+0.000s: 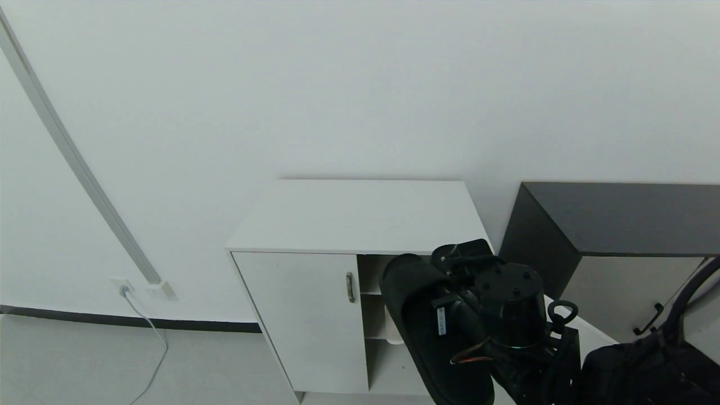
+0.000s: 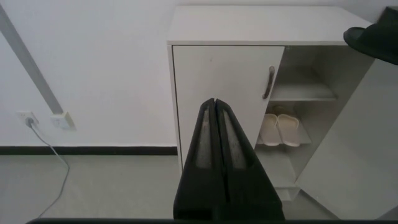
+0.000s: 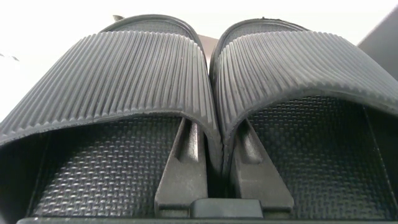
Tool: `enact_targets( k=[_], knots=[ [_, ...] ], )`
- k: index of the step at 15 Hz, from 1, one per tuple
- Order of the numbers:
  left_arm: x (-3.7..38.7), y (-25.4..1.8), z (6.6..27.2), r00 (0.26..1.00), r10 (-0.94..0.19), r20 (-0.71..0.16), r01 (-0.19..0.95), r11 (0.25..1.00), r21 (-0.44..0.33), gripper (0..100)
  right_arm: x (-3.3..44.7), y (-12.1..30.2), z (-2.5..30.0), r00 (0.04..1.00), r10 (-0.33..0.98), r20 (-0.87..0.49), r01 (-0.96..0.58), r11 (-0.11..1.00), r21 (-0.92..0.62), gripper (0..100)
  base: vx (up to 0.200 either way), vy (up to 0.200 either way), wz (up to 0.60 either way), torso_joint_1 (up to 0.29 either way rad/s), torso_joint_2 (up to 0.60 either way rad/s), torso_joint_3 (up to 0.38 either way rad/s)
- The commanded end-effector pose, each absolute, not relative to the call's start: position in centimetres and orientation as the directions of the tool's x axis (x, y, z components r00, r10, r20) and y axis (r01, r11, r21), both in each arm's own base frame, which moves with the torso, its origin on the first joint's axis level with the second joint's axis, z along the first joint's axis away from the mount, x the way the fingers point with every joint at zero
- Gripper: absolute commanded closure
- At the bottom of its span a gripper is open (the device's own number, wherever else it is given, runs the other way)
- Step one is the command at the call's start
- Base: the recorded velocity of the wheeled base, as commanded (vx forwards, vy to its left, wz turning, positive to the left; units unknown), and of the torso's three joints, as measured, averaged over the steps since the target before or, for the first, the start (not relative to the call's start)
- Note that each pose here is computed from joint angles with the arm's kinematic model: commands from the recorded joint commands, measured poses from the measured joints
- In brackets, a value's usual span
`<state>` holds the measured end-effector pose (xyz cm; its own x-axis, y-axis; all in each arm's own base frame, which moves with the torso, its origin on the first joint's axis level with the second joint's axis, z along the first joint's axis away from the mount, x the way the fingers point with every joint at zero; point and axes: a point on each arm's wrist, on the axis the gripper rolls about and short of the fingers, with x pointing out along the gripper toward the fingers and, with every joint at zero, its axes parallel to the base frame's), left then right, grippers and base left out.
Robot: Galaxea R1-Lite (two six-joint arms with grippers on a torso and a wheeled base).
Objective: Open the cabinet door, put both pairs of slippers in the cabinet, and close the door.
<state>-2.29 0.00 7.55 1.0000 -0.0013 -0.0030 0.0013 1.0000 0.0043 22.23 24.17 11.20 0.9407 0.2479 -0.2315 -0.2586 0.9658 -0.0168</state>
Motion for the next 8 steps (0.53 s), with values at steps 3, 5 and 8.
enact_targets(
  k=[3, 5, 8],
  knots=[
    [-2.28, 0.0, 7.55, 1.0, -0.002, -0.005, 0.002, 1.0, 0.005, 100, 22.2, 24.13, 11.06, 0.94, 0.247, -0.235, -0.259, 0.966, -0.021, 100, 0.0, 0.0, 0.0, 0.0, 0.0, 0.0],
    [-2.28, 0.0, 7.55, 1.0, -0.002, -0.005, 0.002, 1.0, 0.005, 100, 22.2, 24.13, 11.06, 0.94, 0.247, -0.235, -0.259, 0.966, -0.021, 100, 0.0, 0.0, 0.0, 0.0, 0.0, 0.0],
    [-2.28, 0.0, 7.55, 1.0, -0.002, -0.005, 0.002, 1.0, 0.005, 100, 22.19, 24.12, 10.98, 0.94, 0.246, -0.238, -0.26, 0.965, -0.027, 100, 0.0, 0.0, 0.0, -0.129, 0.28, 0.16]
  ],
)
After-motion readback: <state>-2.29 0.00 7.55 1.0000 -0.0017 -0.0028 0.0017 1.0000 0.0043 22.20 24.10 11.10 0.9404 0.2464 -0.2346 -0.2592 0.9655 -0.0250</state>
